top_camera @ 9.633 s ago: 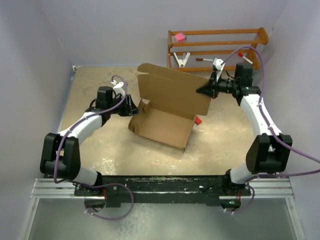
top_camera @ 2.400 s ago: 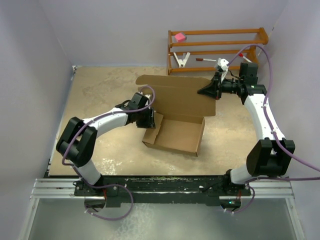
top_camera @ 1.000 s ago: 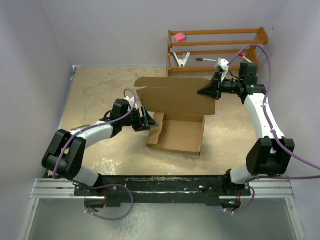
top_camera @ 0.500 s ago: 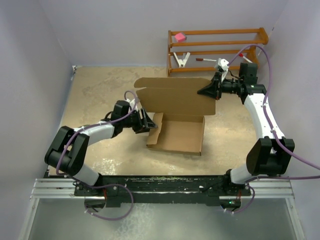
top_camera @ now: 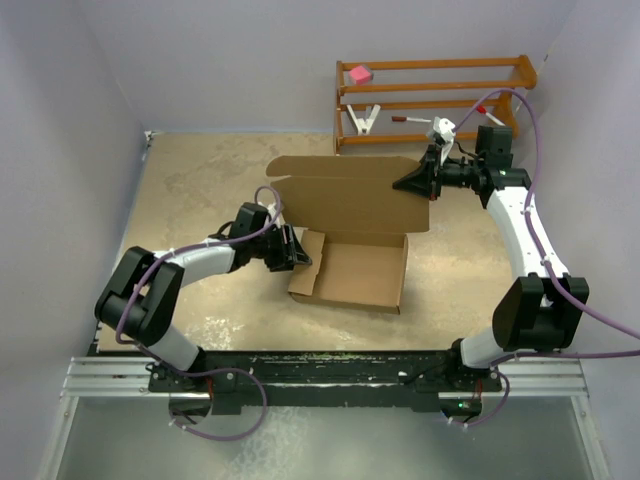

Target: Fold the paper box

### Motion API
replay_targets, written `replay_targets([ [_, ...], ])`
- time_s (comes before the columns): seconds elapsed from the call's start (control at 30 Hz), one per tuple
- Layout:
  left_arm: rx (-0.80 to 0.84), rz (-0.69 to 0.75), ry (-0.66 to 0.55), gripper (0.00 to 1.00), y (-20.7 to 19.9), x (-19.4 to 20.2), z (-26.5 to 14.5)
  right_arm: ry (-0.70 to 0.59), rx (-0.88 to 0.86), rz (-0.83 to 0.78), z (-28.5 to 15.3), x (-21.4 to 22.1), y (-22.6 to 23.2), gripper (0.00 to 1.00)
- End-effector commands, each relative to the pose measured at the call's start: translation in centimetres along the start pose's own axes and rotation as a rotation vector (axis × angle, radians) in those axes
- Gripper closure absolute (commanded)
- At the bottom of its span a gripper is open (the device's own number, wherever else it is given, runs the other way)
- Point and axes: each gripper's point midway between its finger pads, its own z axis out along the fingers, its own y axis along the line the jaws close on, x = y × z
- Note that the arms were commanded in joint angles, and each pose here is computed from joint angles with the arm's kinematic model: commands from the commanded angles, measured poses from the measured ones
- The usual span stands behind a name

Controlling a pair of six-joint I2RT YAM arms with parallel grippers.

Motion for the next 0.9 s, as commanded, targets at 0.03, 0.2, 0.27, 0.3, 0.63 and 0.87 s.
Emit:
replay_targets([
  [0.03, -0.071, 0.078, -0.026, 0.45, -0.2, -0.8, 0.4, -0.027, -0.043, -0.026, 0.1, -1.2, 1.2, 1.0],
  [0.2, -0.219, 0.141, -0.042, 0.46, 0.9, -0.9, 0.4, -0.027, -0.046, -0.028, 0.2, -1.3, 1.2, 1.0],
  [0.27, -0.278, 0.152, -0.039, 0.56, 1.8, -0.8, 0.3, -0.026, -0.045, -0.027, 0.2, -1.3, 1.2, 1.0],
  [0.3, -0.292, 0.157, -0.038, 0.62, 2.0, -0.7, 0.4, -0.026, -0.045, -0.027, 0.2, -1.2, 1.2, 1.0],
  [0.63, -0.463, 0.25, -0.095, 0.83, 2.4, -1.6, -0.4, -0.025, -0.053, -0.025, 0.4, -1.2, 1.4, 1.0],
  [0.87, -0.447, 0.257, -0.106, 0.72, 1.9, -2.1, 0.1, -0.024, -0.061, -0.022, 0.6, -1.1, 1.5, 1.0],
])
